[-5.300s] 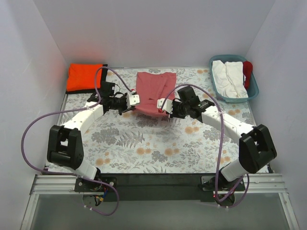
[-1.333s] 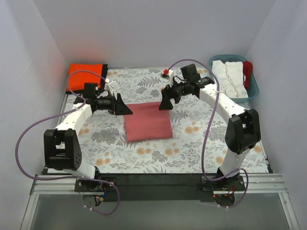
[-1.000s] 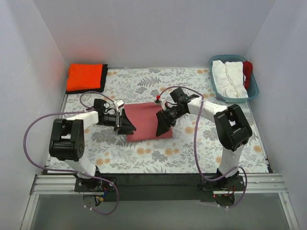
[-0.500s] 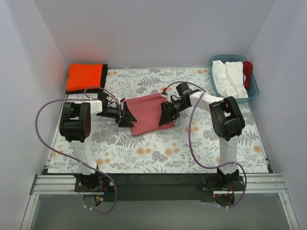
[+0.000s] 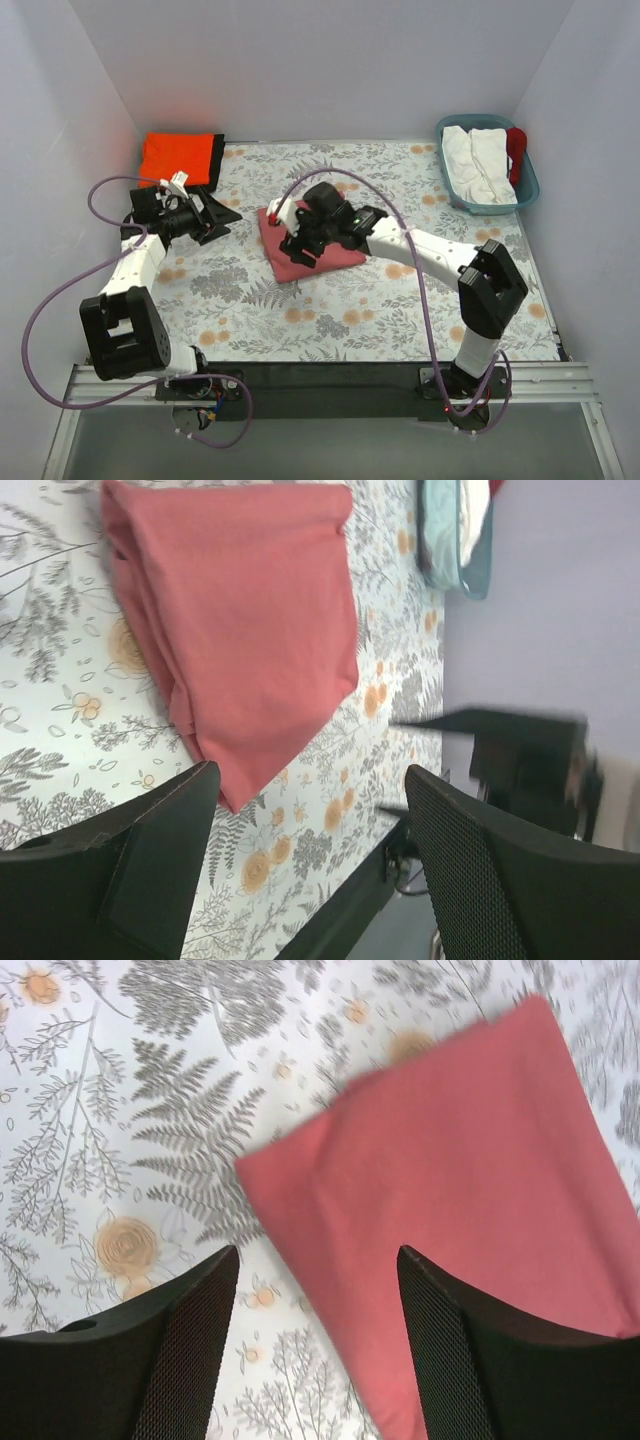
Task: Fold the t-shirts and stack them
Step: Neatly place the folded tshirt to the corner
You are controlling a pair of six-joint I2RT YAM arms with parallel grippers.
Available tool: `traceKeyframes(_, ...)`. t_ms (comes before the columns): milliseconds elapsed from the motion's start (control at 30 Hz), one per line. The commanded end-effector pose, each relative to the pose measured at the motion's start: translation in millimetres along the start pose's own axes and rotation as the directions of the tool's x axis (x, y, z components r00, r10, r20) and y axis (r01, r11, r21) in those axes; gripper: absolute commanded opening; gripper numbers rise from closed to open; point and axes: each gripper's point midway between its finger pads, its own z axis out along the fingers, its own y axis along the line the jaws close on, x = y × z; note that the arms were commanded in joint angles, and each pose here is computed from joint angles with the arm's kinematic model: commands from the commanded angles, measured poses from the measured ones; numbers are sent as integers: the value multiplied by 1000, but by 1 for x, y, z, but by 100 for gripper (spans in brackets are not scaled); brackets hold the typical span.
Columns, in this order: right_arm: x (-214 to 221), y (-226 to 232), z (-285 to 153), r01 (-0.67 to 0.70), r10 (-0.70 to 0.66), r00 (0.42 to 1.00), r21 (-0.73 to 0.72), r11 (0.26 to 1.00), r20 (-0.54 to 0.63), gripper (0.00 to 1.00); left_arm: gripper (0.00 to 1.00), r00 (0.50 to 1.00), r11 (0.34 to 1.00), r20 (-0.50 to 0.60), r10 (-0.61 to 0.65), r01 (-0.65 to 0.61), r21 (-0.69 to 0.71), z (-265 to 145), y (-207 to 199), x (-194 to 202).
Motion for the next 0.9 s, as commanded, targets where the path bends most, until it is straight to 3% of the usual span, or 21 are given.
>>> traceKeyframes(0,3,-5,18,248,-234,967,170,954,-98,70,75,987,979,82,-139,150,-139,-8,28,3)
traceKeyframes(33,1,-2,22,270,-254,962,182,946,-104,66,75,984,974,97,-152,165,-154,-9,32,2)
traceKeyframes(200,7,20,54,352,-326,932,170,920,-160,62,75,971,947,148,-187,218,-234,-9,55,-2)
traceKeyframes(400,18,25,85,394,-364,911,151,906,-193,61,75,965,932,138,-222,252,-259,-4,68,4)
traceKeyframes(867,28,61,115,424,-418,895,5,906,-152,60,76,947,899,128,-294,320,-299,3,89,11)
